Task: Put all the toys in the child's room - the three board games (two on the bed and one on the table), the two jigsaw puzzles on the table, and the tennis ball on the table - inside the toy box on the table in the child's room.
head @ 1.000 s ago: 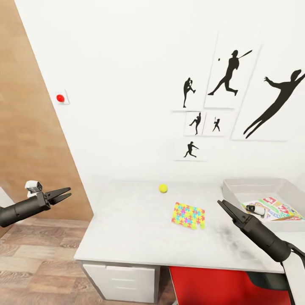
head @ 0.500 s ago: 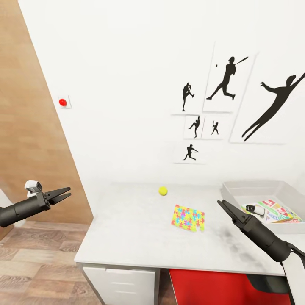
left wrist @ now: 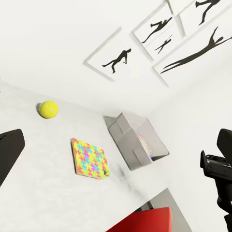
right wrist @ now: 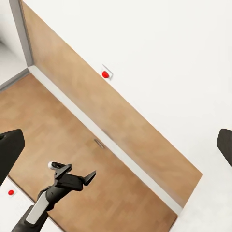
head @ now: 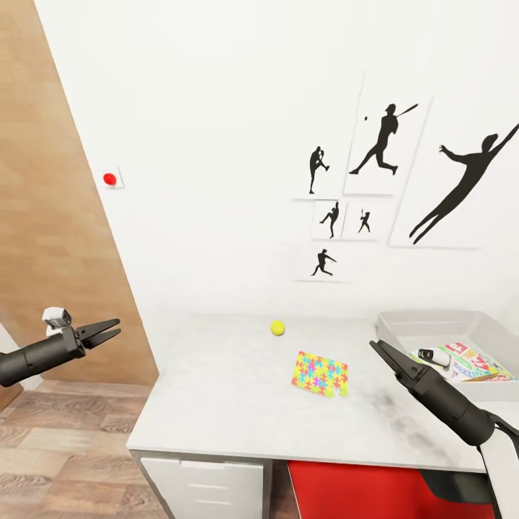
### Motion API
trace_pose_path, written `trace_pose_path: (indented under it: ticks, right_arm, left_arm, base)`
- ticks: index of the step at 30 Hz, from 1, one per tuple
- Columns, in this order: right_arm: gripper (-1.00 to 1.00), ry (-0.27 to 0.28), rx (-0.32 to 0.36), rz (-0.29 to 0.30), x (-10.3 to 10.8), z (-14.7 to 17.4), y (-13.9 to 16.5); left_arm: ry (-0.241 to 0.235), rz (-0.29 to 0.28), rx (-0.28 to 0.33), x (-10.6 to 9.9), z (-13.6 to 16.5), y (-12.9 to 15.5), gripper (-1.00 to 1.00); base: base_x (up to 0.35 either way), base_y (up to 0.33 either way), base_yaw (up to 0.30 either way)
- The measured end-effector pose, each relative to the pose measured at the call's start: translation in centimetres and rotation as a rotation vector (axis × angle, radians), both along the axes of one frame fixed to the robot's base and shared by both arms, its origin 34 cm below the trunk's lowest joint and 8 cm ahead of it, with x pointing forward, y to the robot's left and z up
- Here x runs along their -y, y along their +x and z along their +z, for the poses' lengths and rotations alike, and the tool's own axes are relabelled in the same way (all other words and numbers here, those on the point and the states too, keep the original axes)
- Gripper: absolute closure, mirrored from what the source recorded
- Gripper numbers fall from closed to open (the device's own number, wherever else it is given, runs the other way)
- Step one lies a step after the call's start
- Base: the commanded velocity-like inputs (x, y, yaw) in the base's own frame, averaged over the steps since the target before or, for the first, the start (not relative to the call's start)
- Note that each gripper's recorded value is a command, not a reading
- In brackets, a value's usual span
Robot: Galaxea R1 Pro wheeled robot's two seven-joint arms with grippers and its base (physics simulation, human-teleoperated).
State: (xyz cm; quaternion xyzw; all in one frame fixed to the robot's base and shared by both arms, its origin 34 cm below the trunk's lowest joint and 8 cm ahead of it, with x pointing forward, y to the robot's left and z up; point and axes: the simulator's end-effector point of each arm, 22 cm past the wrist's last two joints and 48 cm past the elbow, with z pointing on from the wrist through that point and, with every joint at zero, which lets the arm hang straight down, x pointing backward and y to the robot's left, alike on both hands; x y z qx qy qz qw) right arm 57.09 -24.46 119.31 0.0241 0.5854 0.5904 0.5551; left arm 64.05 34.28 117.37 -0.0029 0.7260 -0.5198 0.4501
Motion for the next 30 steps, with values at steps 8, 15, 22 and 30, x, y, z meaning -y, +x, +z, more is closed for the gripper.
trace_pose_path:
  ticks: [8,15,22,30]
  right_arm:
    - [-1.00,-0.004,-0.004,-0.006,0.1,-0.1,0.1]
    - [-1.00,-0.024,-0.038,-0.038,0.5,-0.9,0.8]
    - [-1.00,-0.038,-0.059,-0.062,0.8,-1.5,1.2]
    - [-1.00,-0.052,-0.083,-0.083,1.1,-2.0,1.6]
  left_arm:
    - [0.005,0.005,-0.005,-0.1,-0.2,0.1,-1.00]
    - [0.004,0.006,-0.008,-0.1,-0.2,0.2,-1.00]
    - [0.002,0.006,-0.006,-0.1,0.0,0.2,-1.00]
    - [-0.001,0.004,-0.017,-0.2,-0.1,0.2,-1.00]
  base:
    - [0.000,0.000,0.000]
    - [0.000,0.000,0.000]
    - [0.000,0.000,0.000]
    - [0.000,0.000,0.000]
